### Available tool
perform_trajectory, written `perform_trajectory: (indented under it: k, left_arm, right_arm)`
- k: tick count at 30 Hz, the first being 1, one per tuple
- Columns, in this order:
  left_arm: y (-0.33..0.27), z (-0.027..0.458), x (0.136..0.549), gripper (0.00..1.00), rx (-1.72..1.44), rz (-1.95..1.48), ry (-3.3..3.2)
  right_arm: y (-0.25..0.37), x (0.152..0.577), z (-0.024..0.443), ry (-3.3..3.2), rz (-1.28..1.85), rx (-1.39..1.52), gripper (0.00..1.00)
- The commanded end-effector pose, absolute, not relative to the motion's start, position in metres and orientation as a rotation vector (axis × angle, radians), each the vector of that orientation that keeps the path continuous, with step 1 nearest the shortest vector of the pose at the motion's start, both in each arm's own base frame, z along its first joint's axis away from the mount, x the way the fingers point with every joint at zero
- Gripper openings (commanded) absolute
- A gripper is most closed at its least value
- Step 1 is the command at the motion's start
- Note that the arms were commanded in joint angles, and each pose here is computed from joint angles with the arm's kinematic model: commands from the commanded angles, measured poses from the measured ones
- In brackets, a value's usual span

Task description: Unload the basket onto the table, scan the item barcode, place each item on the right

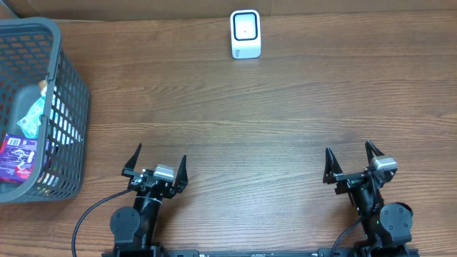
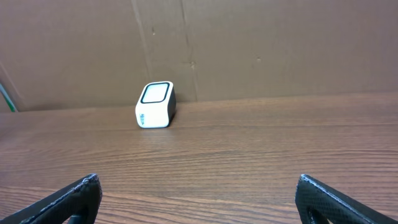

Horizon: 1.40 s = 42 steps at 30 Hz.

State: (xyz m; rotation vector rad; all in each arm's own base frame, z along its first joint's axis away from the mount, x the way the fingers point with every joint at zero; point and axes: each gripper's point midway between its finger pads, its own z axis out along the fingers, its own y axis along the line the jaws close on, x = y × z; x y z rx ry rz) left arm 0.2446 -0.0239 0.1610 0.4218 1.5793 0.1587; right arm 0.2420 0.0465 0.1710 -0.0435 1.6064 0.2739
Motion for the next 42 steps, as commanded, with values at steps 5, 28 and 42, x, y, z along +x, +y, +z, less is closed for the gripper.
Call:
perform_trajectory:
  k: [5, 28, 42]
  left_arm:
    - [-0.0213, 0.1611, 0.2446, 0.99, 0.415, 0.175, 1.575]
    - [-0.0213, 0.1611, 0.2446, 1.0, 0.415, 0.175, 1.575]
    - [-0.0213, 0.1611, 0.2446, 1.0, 0.415, 0.175, 1.575]
  right_arm:
    - [0.0464, 0.2421, 0.1697, 1.601, 0.272, -0.042, 1.0]
    - [0.0464, 0.2421, 0.1697, 1.601, 0.272, -0.042, 1.0]
    - [0.0375, 0.2436, 0.1704, 1.597, 0.23, -0.002, 1.0]
